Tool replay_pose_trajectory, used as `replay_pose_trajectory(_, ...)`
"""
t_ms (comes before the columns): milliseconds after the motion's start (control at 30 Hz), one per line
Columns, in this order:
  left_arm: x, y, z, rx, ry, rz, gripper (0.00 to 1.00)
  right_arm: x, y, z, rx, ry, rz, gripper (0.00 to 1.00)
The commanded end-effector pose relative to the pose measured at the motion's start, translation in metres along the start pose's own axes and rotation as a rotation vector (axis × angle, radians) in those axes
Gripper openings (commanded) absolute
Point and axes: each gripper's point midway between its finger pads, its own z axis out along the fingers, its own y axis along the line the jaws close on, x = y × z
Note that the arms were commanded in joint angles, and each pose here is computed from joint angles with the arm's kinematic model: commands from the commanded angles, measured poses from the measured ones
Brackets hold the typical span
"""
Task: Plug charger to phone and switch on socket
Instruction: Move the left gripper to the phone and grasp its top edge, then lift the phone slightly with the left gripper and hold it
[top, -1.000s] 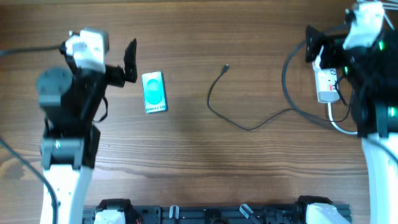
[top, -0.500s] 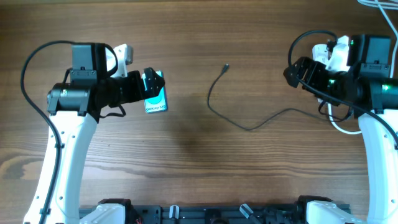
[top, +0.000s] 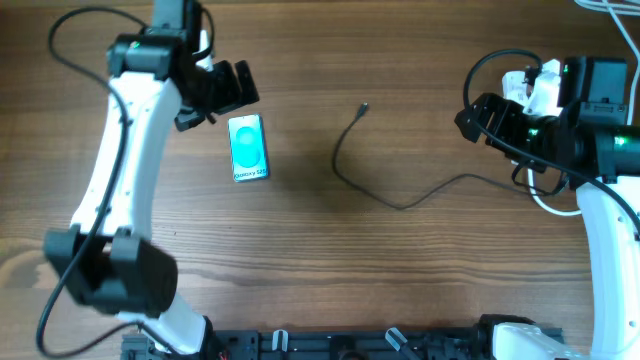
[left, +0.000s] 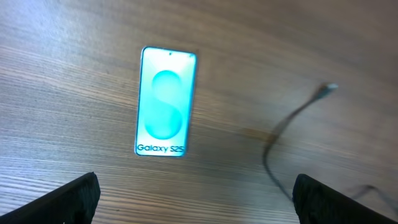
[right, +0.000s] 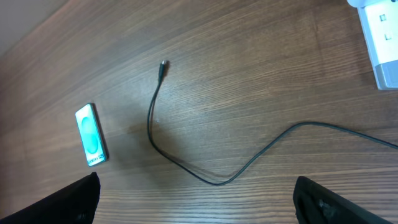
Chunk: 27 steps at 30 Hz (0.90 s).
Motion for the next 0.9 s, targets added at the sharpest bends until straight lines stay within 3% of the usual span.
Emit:
replay_pose_trajectory(0, 0.003, 0.023, 0.054, -0.143, 0.109, 0.001, 0.99, 0.0, 0.006, -0.007, -0.017, -0.01, -0.005, 1.0)
replay_pose_trajectory(133, 0.01, 0.032, 0.103, -0.188, 0.201, -0.004, 1.0, 0.002, 0.001, -0.006, 0.006, 0.0, 0.001, 1.0)
replay_pose_trajectory(333, 0.007, 0.035, 0.141, -0.193, 0.218, 0.058, 0.99, 0.004, -0.004, -0.005, 0.033, 0.008, 0.006, 1.0)
replay_pose_trajectory(867, 0.042, 0.051, 0.194, -0.2, 0.253, 0.095, 0.99, 0.006, -0.007, -0.005, 0.048, 0.013, 0.002, 1.0)
